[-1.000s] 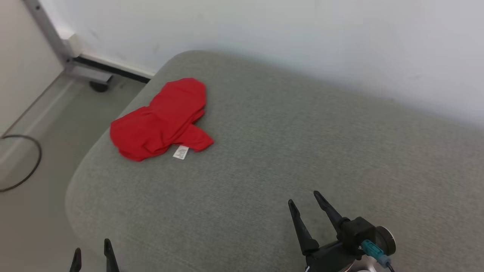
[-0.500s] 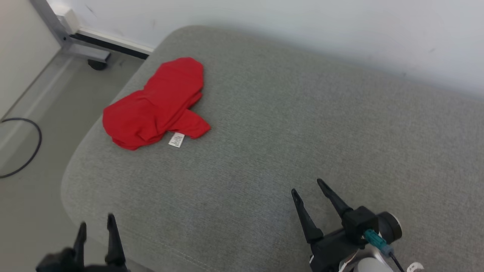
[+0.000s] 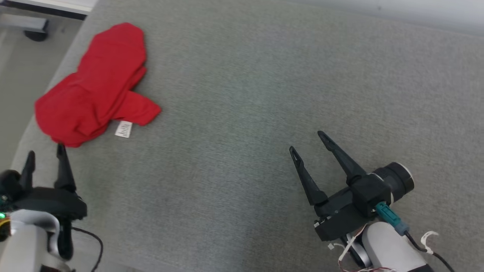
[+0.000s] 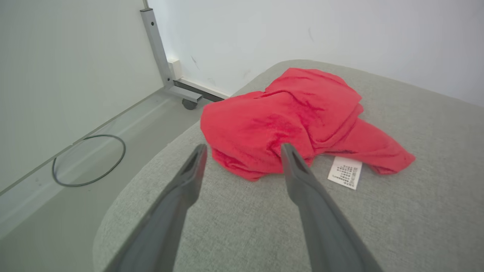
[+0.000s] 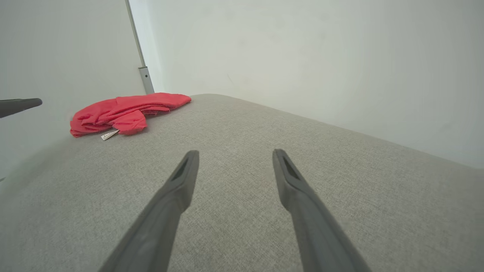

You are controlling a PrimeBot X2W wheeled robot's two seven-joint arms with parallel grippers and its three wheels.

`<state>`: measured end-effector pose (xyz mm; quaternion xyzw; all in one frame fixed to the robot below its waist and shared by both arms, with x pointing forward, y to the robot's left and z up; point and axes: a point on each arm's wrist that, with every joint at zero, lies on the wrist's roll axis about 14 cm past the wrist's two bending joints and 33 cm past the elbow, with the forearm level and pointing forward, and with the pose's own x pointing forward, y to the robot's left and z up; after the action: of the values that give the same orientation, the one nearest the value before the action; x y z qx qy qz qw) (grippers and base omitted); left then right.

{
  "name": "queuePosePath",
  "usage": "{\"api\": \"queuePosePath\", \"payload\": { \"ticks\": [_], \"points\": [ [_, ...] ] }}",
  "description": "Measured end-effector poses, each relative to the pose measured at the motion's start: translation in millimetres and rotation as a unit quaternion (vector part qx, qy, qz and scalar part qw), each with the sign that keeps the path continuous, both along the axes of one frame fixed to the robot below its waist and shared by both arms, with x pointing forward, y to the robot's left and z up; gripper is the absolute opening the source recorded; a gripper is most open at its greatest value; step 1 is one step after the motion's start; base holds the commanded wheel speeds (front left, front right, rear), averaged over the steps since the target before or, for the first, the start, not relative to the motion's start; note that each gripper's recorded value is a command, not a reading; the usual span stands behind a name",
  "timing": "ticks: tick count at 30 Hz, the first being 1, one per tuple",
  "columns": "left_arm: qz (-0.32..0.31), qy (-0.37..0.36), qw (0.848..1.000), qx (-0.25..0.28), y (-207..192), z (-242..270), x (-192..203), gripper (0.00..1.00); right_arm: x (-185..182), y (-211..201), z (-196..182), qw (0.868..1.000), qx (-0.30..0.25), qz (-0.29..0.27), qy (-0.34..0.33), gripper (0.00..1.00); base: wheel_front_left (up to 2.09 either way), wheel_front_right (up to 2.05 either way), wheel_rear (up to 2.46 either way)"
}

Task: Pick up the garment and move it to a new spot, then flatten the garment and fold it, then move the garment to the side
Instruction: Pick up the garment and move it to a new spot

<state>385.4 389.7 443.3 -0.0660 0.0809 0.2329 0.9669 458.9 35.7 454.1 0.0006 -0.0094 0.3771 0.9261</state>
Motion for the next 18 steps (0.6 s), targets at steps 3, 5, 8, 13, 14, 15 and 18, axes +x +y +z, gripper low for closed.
{"api": "queuePosePath", "payload": {
  "ticks": [3,5,8,13,14,15,18],
  "points": [
    [-0.008,0.015,1.0,-0.012,2,-10,18,1.0,6,-14,-6,1.0,-0.008,-0.011,0.0,1.0,0.0,0.0,0.0],
    [-0.013,0.023,1.0,-0.014,2,-15,24,1.0,8,-18,-8,1.0,-0.011,-0.015,0.001,1.0,0.0,0.0,0.0],
    [-0.031,0.054,0.998,-0.021,-3,-30,41,1.0,14,-31,-15,0.999,-0.017,-0.028,0.005,1.0,0.0,0.0,0.0],
    [-0.037,0.098,0.993,-0.046,-6,-56,60,1.0,19,-49,-26,0.999,-0.03,-0.043,0.014,1.0,0.0,0.0,0.0],
    [-0.036,0.111,0.992,-0.054,-8,-63,61,1.0,19,-52,-28,0.998,-0.031,-0.046,0.015,1.0,0.0,0.0,0.0],
    [-0.034,0.12,0.99,-0.061,-9,-70,61,1.0,20,-54,-28,0.998,-0.031,-0.049,0.015,1.0,0.0,0.0,0.0],
    [-0.033,0.142,0.987,-0.067,-11,-84,63,0.38,20,-60,-27,0.998,-0.031,-0.058,0.016,1.0,0.0,0.0,0.0]
  ]
}}
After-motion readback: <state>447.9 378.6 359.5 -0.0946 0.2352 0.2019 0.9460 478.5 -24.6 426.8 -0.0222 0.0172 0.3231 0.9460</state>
